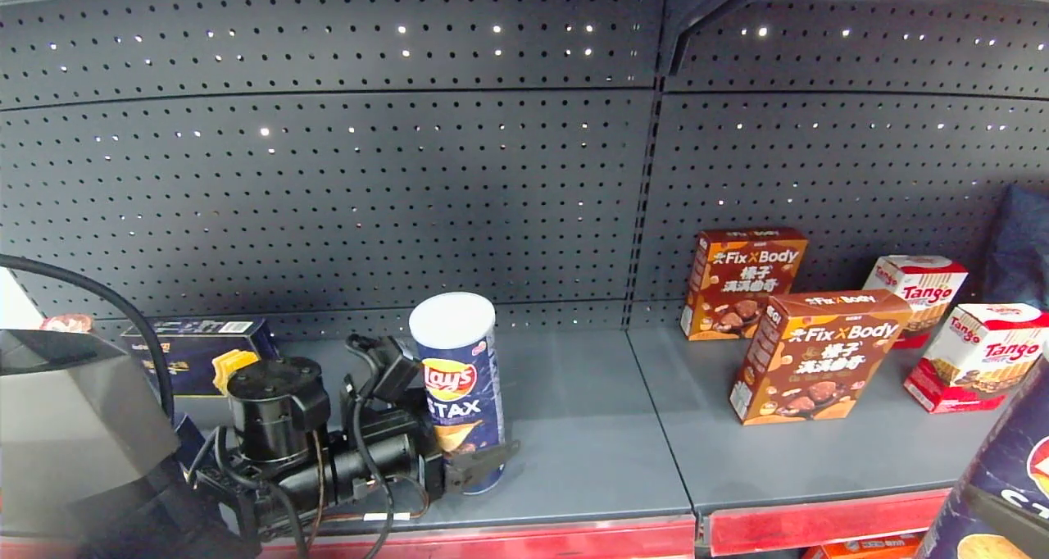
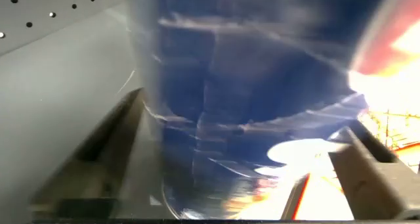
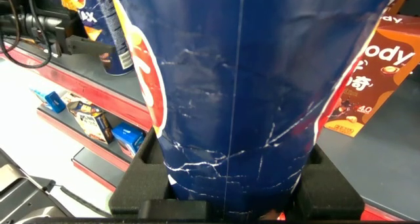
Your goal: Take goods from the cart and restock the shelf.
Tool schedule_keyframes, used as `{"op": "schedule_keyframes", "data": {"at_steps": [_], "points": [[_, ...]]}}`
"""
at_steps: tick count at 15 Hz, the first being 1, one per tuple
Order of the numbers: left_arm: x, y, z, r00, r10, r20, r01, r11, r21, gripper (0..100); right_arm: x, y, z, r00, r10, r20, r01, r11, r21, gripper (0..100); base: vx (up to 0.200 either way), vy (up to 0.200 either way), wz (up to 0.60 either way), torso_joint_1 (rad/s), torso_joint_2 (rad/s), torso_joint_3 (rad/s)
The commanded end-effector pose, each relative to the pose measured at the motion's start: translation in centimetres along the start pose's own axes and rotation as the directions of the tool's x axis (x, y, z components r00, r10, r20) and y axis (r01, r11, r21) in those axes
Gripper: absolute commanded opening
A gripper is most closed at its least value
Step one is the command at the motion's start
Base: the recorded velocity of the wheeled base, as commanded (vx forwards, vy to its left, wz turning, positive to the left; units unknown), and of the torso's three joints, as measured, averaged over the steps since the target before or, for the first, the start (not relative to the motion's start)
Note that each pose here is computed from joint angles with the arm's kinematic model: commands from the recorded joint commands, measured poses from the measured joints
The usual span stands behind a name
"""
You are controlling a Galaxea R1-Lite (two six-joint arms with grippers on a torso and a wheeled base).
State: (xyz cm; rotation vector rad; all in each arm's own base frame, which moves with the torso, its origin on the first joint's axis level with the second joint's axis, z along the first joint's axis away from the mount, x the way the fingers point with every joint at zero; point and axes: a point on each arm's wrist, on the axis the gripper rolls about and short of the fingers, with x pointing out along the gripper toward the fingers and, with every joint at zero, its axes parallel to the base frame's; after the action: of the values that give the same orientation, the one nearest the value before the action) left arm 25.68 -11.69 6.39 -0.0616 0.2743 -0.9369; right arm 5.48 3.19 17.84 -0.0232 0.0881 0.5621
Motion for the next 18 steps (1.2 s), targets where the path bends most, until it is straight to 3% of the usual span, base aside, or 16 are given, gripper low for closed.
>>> {"op": "schedule_keyframes", "data": {"at_steps": [1,6,12,15,18], "points": [[-0.1,-0.1,-0.2,1.0,-0.002,-0.009,0.002,1.0,-0.004,100,0.0,0.0,0.0,1.0,0.001,-0.001,-0.001,1.0,0.0,0,0.0,0.0,0.0,0.0,0.0,0.0],[-2.5,-1.6,0.4,1.0,-0.002,0.02,0.001,1.0,0.012,100,-0.3,0.0,-0.6,1.0,-0.001,-0.002,0.001,1.0,0.0,0,0.0,0.0,0.0,0.0,0.0,0.0],[-5.0,-3.0,0.2,1.0,0.006,0.008,-0.006,1.0,0.009,100,-0.5,-0.1,-0.7,1.0,-0.013,0.001,0.013,1.0,0.001,0,0.0,0.0,0.0,0.0,0.0,0.0],[-6.0,-3.1,-0.1,1.0,0.028,-0.002,-0.028,1.0,-0.002,100,-0.5,-0.1,-0.7,1.0,-0.015,0.0,0.015,1.0,0.001,0,0.0,0.0,0.0,0.0,0.0,0.0],[-7.0,-2.3,-0.3,0.997,0.081,-0.004,-0.081,0.997,0.004,100,-0.6,-0.1,-0.6,1.0,-0.015,0.01,0.015,1.0,0.001,0,0.0,0.0,0.0,0.0,0.0,0.0]]}}
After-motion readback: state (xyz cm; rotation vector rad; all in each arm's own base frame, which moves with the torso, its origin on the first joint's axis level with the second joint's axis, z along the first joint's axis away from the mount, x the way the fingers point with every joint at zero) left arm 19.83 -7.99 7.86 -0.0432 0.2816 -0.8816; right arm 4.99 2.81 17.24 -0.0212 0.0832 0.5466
